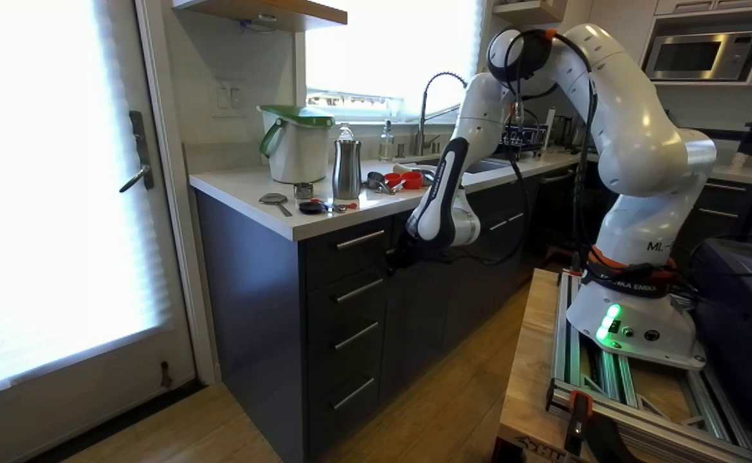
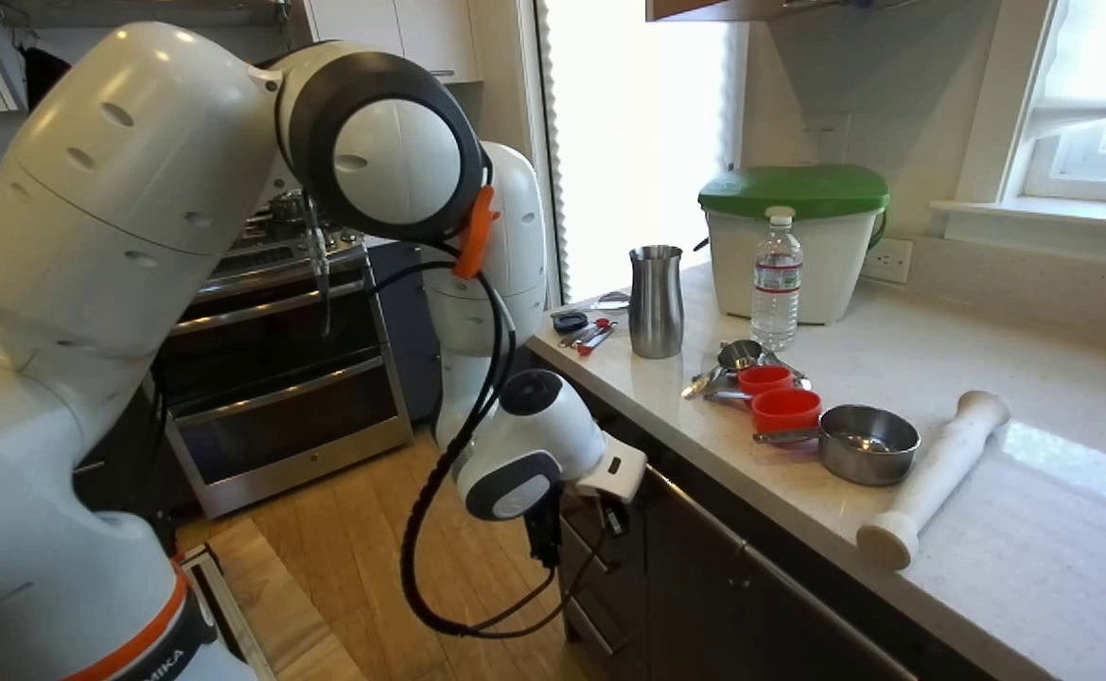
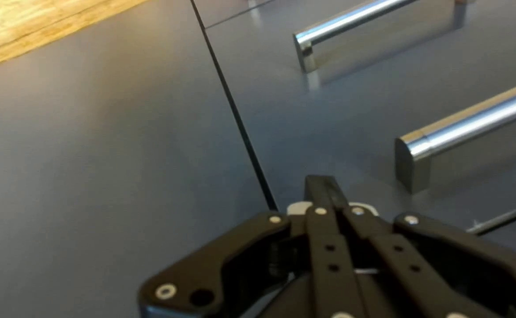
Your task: Close the open drawer fully
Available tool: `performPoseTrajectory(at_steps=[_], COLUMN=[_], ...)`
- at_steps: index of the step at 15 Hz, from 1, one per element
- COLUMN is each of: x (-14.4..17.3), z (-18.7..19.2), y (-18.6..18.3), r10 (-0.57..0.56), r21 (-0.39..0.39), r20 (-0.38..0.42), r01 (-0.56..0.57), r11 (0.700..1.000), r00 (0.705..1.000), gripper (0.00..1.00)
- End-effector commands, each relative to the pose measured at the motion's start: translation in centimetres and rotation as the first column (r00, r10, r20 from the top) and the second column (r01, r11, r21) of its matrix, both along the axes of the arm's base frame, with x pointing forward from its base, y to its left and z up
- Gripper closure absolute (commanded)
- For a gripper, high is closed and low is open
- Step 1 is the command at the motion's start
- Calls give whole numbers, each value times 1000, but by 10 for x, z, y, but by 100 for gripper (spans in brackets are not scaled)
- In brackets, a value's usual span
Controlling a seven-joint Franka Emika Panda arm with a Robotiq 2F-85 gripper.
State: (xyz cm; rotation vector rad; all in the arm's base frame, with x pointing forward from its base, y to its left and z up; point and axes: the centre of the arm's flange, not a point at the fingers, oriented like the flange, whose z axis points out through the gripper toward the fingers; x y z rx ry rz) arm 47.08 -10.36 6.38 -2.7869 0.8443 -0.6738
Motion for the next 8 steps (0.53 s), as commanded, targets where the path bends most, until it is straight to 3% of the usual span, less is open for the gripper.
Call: performPoseTrajectory(at_steps=[1, 4, 8], x=[-25, -60, -116], z=[19, 39, 74], y=[-12, -11, 15], r10=[50, 153, 285], r21=[-42, -31, -16], r20=[-140, -254, -381], r01=[-56, -166, -314], r11=[998, 986, 949], r00=[989, 955, 880], gripper=[100, 100, 100])
